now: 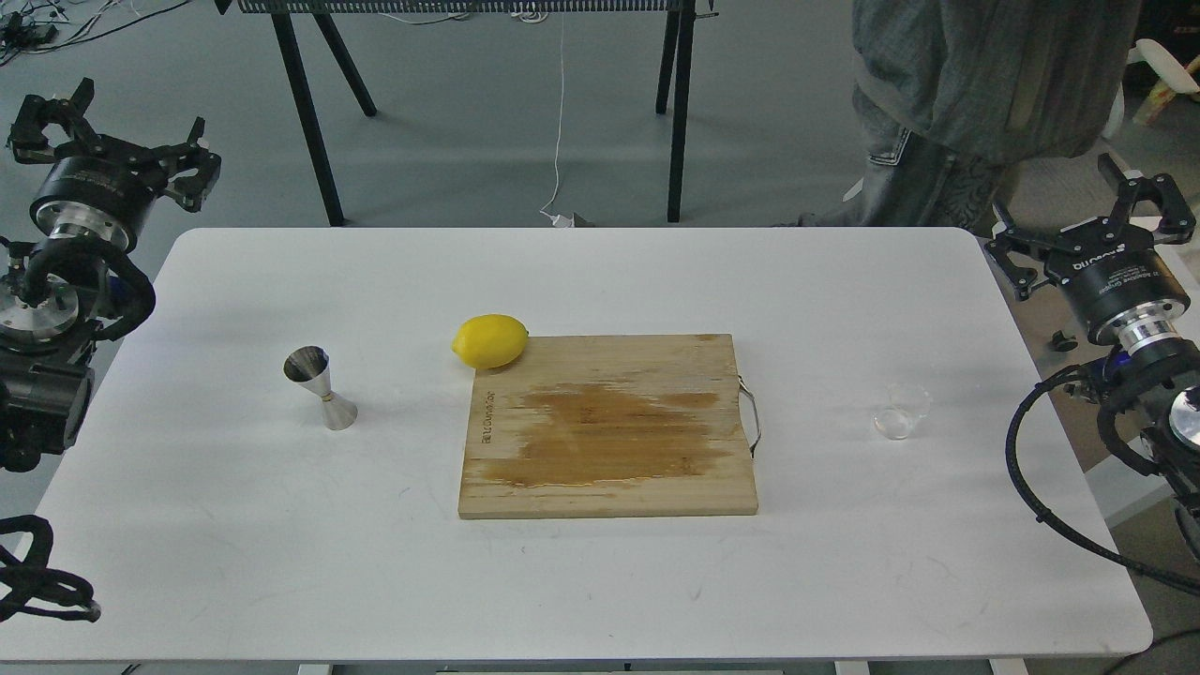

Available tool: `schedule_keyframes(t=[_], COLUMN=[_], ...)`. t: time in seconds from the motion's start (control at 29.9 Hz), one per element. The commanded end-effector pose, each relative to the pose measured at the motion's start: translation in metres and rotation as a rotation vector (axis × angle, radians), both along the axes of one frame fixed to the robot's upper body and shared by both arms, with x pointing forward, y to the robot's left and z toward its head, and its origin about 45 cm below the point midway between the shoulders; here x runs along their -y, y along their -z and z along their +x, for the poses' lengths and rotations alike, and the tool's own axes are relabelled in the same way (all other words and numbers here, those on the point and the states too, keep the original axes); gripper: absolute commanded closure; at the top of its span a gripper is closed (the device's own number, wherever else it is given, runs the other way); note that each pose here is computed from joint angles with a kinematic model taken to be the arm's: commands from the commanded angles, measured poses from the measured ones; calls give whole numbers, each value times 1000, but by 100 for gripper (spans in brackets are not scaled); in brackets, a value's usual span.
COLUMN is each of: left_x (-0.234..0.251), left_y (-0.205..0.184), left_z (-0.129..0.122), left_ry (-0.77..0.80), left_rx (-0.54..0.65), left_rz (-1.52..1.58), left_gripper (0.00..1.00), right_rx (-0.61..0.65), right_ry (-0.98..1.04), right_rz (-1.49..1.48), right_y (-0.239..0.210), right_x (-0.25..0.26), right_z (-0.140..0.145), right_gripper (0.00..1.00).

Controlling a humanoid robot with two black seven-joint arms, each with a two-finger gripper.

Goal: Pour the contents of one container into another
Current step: 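Raise the left arm and swing the left hand toward the steel jigger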

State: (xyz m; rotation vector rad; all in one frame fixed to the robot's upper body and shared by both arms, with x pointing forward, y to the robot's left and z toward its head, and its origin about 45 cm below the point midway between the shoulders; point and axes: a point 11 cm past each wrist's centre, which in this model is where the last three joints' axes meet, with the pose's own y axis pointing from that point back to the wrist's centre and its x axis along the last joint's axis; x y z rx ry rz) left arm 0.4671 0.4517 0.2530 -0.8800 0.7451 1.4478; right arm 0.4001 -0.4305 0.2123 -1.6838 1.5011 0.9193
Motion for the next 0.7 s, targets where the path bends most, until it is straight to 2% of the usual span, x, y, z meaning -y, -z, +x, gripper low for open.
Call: schedule_keyframes(t=[0.0,0.47,0.67], left_x=[-1,-14,-71], left_y=[-1,-16,-35], left_z=[0,0,-19], left_ry=[-3,-90,-208], left_rx=[3,75,64], left_rz=[1,-57,111], left_gripper=[0,0,0], right_rx=[1,0,-4], right_ry=[0,-6,-4], right_rz=[1,5,7], right_y=[0,1,3], right_x=[0,-3,-3], right_z=[0,0,-1], right_gripper=[0,0,0])
